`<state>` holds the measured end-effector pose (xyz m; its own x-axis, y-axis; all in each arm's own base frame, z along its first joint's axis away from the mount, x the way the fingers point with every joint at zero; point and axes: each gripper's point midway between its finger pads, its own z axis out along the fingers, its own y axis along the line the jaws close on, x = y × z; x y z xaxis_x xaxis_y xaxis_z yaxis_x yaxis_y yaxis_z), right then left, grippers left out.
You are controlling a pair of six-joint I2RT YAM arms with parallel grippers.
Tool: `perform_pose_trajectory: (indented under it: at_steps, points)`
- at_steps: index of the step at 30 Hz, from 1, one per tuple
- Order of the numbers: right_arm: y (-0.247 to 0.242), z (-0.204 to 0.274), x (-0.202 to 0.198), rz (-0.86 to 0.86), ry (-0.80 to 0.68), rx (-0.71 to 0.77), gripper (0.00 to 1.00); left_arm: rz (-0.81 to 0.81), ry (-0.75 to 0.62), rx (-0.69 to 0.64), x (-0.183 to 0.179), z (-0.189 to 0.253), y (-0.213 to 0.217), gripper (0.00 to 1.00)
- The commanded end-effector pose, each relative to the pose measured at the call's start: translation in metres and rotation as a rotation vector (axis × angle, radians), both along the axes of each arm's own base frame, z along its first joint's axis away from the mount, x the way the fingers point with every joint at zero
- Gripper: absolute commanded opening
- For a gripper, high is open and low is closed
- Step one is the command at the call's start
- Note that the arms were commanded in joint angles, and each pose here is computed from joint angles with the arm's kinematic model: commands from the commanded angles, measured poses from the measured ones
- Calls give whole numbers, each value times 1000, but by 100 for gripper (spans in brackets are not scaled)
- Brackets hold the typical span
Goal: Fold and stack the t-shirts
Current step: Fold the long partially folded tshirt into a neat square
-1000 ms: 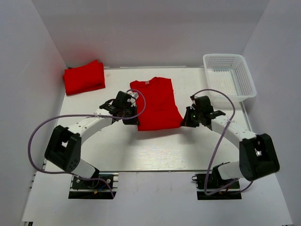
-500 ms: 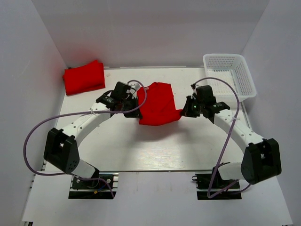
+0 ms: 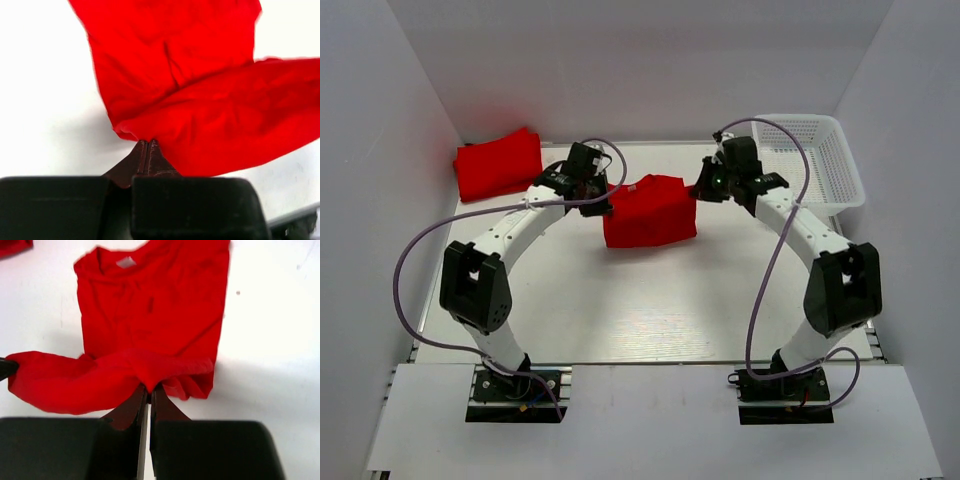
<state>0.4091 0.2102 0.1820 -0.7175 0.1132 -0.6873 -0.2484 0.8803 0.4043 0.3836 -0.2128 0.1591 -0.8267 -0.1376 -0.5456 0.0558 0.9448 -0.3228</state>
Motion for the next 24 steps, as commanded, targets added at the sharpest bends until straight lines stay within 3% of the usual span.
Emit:
perform_pose_trajectory:
  at_steps: [1, 10, 24]
  points:
    - [-1, 28, 32, -14, -96, -16, 0, 90, -57, 13, 27, 15, 17, 0]
    - [7, 15, 82, -17, -100, -49, 0, 93, -127, -3, 78, 16, 19, 0]
    - [22, -13, 119, 11, -57, -9, 0, 111, -127, -46, 127, -8, 36, 0]
